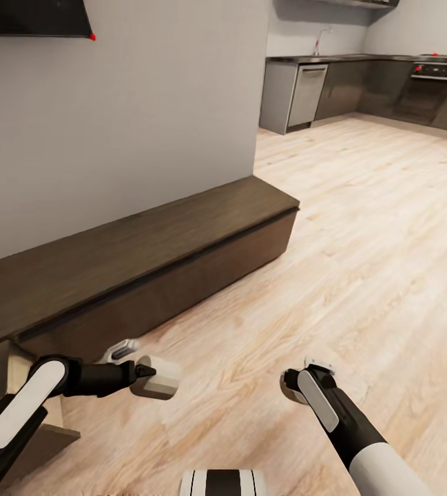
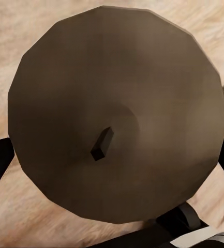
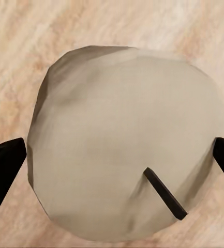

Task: Place each of the two pumpkins and all three candles from the living room inside a cabinet in the living room (use any cabinet), then make sure every cabinet is closed, and position the cauldron so it is next to a table in the living room.

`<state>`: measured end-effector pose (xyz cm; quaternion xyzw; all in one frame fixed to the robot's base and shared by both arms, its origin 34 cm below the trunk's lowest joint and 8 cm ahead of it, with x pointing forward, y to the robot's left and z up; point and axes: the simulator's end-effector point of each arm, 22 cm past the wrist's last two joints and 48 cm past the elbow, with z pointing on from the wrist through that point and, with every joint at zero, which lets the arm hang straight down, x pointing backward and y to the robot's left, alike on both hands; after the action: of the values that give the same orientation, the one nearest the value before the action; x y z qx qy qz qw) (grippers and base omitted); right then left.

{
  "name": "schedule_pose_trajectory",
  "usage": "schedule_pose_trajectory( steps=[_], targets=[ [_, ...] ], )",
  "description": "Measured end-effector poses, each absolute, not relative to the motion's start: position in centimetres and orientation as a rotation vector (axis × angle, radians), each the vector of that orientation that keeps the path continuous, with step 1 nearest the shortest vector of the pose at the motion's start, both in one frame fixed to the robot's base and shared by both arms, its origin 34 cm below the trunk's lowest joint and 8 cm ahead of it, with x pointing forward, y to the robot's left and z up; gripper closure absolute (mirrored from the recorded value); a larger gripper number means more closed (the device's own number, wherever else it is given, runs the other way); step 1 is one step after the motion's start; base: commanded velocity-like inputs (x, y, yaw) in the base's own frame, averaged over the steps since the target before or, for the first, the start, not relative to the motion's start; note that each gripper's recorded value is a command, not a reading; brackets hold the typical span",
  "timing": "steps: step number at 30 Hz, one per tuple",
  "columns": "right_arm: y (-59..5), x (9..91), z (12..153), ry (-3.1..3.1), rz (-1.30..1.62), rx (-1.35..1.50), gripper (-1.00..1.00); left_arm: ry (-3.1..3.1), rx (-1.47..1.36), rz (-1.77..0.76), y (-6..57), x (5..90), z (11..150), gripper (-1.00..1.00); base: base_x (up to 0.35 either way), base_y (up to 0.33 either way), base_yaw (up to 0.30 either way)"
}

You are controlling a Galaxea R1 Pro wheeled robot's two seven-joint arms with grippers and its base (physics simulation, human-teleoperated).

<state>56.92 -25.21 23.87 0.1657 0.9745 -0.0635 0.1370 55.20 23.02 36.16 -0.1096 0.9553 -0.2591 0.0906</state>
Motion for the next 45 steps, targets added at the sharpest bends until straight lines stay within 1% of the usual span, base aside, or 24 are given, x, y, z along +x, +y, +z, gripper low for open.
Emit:
schedule_pose_trajectory(
  steps=[5, 16, 26, 45],
  targets=[
    [-25.2, 57.5, 24.9, 2.798, -0.177, 0.482, 1.00, 2.838, -0.284, -0.791, 21.6, 54.8, 36.8, 1.00, -0.301, 0.000, 0.097],
    [-25.2, 58.6, 27.3, 2.753, -0.163, 0.481, 1.00, 2.799, -0.257, -0.787, 21.4, 55.3, 39.0, 1.00, -0.340, 0.000, 0.018],
    [-25.2, 59.4, 29.5, 2.738, -0.158, 0.480, 1.00, 2.784, -0.250, -0.785, 21.5, 55.9, 41.2, 1.00, -0.324, 0.000, 0.230],
    [-25.2, 60.1, 32.6, 2.739, -0.159, 0.477, 1.00, 2.779, -0.257, -0.782, 21.8, 56.9, 44.5, 1.00, -0.072, 0.035, 0.282]
  ],
)
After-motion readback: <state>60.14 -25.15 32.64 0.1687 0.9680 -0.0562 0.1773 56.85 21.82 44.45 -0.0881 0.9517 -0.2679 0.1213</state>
